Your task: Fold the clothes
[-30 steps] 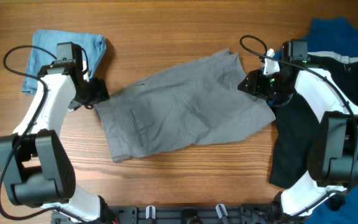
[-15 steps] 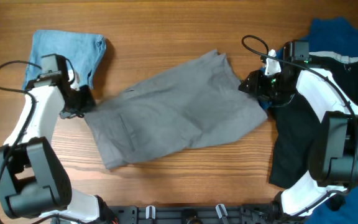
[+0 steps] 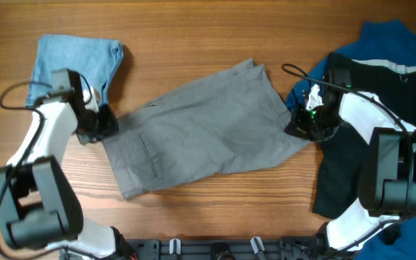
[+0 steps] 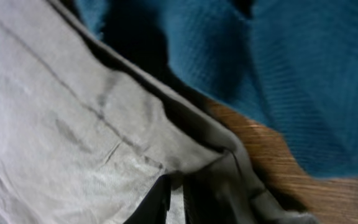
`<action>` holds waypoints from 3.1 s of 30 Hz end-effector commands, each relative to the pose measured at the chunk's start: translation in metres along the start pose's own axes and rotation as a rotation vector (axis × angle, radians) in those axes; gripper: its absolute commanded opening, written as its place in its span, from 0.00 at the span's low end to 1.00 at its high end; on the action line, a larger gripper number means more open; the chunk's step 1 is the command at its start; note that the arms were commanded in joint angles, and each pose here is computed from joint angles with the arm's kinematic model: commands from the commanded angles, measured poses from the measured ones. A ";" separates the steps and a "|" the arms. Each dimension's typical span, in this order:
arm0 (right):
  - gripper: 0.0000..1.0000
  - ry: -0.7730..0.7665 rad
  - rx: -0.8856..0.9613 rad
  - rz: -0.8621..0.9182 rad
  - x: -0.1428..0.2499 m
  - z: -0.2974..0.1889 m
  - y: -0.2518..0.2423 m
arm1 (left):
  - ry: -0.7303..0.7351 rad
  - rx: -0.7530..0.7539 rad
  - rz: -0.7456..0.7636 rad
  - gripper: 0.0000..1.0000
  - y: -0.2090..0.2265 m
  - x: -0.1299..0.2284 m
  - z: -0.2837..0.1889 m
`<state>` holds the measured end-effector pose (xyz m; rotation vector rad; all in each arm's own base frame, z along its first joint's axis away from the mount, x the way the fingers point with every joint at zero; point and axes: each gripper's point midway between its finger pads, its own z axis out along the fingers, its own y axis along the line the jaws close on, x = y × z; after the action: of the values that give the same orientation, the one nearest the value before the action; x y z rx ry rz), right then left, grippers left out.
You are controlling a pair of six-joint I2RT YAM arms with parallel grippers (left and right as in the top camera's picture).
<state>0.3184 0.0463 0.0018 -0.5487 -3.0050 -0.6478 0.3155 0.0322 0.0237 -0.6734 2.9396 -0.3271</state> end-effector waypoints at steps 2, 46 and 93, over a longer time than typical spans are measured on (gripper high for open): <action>0.11 -0.042 0.100 0.072 -0.010 0.004 -0.020 | 0.084 -0.022 -0.150 0.61 0.031 0.018 0.030; 0.24 -0.359 -0.001 -0.105 -0.056 -0.087 0.037 | 0.088 0.133 0.243 0.04 -0.222 0.037 -0.084; 0.05 -0.041 -0.024 -0.509 0.029 0.004 0.123 | 0.292 -0.114 0.246 0.34 -0.085 0.040 0.012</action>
<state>0.3139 0.1610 0.0069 0.0687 -3.0332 -0.6297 0.2930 -0.0900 0.0044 -0.2158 3.3108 -0.3754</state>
